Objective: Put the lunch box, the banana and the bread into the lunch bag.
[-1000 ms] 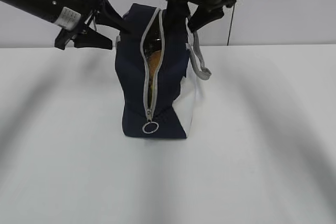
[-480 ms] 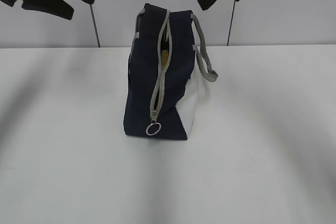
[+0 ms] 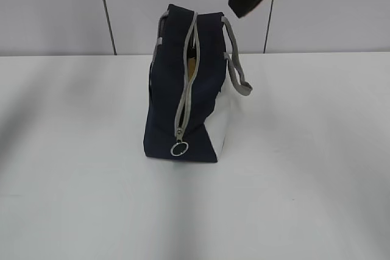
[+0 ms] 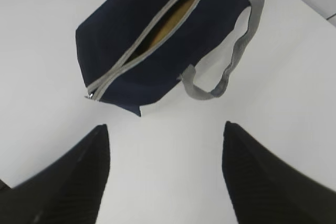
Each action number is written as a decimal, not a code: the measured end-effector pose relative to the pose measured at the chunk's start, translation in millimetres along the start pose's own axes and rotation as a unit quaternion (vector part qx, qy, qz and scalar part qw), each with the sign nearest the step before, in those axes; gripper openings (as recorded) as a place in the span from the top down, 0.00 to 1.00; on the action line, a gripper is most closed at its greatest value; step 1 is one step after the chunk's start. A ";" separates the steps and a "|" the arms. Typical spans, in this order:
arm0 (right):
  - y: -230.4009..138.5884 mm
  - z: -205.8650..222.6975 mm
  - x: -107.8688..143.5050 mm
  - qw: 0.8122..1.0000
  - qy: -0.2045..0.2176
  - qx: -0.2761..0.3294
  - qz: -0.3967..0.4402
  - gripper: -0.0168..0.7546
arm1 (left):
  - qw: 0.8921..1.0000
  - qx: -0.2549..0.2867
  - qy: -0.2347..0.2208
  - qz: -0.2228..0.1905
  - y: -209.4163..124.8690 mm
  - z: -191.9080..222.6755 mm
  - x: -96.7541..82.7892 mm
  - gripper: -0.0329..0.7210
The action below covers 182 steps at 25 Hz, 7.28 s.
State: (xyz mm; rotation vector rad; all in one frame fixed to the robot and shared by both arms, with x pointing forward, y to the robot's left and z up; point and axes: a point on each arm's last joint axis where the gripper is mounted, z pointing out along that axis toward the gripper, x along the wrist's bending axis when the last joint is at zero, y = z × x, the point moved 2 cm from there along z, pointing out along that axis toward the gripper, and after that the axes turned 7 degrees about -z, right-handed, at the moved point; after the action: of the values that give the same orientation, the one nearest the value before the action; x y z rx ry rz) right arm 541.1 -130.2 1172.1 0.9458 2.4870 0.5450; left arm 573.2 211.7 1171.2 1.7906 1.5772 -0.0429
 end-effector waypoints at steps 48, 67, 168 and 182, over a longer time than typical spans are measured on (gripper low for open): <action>-141.4 186.5 101.7 0.953 0.053 -0.298 -0.026 0.36 | 0.998 0.036 0.046 -0.033 -65.2 40.4 40.9 0.48; -133.9 225.6 113.8 0.953 0.104 -0.276 -0.072 0.36 | 0.996 0.045 0.067 -0.039 -58.8 70.8 61.6 0.48; -53.9 166.1 62.7 0.918 0.128 -0.351 -0.136 1.00 | 0.997 0.039 0.059 -0.034 -56.4 75.0 62.1 0.53; -30.1 147.9 45.4 0.922 0.096 -0.351 -0.134 1.00 | 0.999 0.028 0.016 -0.012 -53.7 76.0 52.6 0.54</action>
State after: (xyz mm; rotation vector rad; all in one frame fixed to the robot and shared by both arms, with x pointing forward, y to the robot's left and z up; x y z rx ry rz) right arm 570.1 -88.9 1022.8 0.2737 2.2331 1.3565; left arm 572.1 214.1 1064.3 1.8232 1.6338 -0.0710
